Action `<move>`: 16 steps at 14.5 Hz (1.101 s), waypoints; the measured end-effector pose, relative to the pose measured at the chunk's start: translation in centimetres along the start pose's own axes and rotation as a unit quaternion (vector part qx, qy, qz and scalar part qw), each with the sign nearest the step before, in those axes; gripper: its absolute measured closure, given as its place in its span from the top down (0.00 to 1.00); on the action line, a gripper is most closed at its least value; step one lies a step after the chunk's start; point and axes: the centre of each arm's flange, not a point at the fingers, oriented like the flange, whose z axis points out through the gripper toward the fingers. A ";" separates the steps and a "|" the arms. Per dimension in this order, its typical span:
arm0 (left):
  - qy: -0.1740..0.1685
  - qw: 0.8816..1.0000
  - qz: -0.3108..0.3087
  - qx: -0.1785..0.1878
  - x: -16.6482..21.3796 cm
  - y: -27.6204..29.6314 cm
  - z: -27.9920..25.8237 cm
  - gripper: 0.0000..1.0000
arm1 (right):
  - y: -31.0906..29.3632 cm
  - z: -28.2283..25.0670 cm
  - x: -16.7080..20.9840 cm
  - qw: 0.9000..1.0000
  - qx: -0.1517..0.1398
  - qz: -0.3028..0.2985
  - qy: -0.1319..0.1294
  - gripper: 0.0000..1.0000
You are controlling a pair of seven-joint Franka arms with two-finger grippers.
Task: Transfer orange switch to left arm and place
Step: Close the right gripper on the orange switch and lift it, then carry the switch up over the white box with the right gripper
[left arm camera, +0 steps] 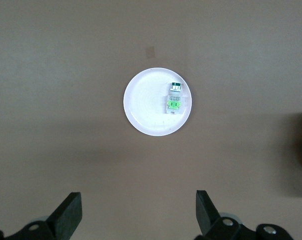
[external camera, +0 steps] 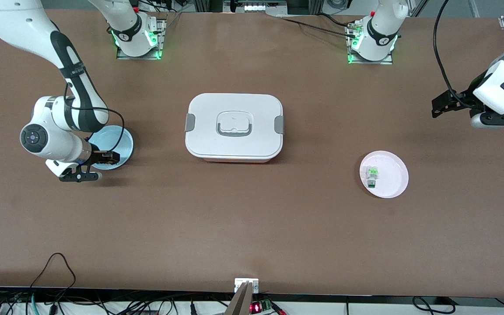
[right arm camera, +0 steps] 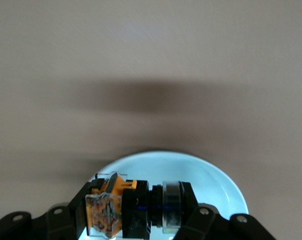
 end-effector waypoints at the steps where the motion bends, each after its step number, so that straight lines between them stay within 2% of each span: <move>1: 0.000 1.000 0.000 0.000 0.0 0.0 0.0 1.00 | -0.8 -1.7 0.3 1.000 0.000 -0.013 0.015 0.73; 6: 0.000 1.000 0.000 0.000 0.0 0.0 0.1 1.00 | -5.6 -9.5 1.1 0.992 0.001 -0.097 0.083 0.73; 8: -0.002 1.000 0.000 0.000 0.0 0.0 0.1 1.00 | -8.9 -11.7 0.9 0.988 0.012 -0.119 0.102 0.73; 11: -0.006 1.000 0.000 0.000 0.0 0.0 0.2 1.00 | -14.0 -14.5 0.1 0.981 0.045 -0.140 0.124 0.73; 14: -0.014 1.000 -0.001 0.000 -0.1 -0.1 0.4 1.00 | -19.7 -17.6 -0.9 0.973 0.099 -0.150 0.146 0.73; 16: -0.054 0.999 0.000 0.001 -0.8 -0.1 1.4 1.00 | -23.7 -20.0 -1.6 0.964 0.133 -0.161 0.163 0.73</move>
